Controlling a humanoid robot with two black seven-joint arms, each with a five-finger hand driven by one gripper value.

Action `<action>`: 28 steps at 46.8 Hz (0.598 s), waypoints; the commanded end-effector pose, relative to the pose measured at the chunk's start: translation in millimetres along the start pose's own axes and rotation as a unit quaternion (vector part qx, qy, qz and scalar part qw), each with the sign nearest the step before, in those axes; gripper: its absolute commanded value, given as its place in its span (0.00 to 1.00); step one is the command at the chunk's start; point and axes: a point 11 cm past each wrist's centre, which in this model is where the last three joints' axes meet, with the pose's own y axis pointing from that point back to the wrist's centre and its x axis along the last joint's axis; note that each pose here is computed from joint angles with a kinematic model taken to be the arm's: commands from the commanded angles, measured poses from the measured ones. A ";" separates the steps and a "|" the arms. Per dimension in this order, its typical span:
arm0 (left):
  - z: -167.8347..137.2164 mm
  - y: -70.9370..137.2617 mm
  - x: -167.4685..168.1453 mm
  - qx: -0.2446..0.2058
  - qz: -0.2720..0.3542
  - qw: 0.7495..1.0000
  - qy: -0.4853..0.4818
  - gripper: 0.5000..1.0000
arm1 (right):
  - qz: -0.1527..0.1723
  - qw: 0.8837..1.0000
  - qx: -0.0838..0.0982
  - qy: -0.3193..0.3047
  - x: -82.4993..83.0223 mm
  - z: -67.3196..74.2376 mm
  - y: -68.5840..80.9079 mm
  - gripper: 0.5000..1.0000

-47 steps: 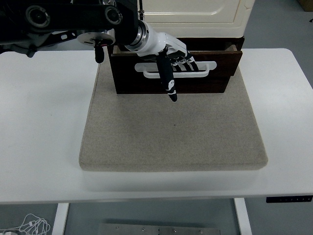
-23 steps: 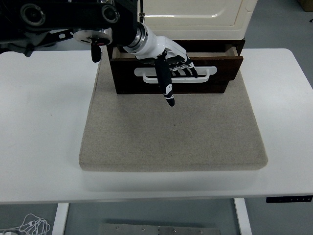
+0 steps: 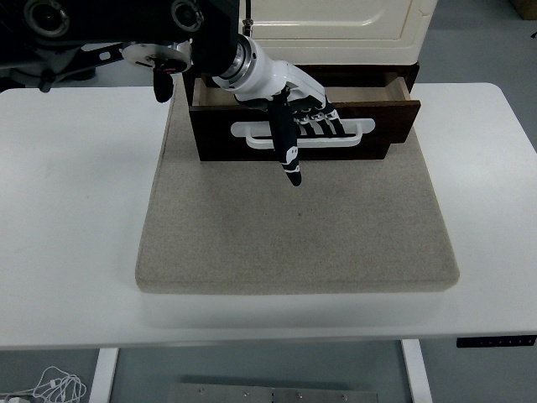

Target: Open the drawer under the combination cabinet

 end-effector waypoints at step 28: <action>8.1 14.5 -4.2 -0.013 -0.033 0.999 -0.020 1.00 | 0.000 1.000 0.000 0.000 0.0 0.0 0.0 0.85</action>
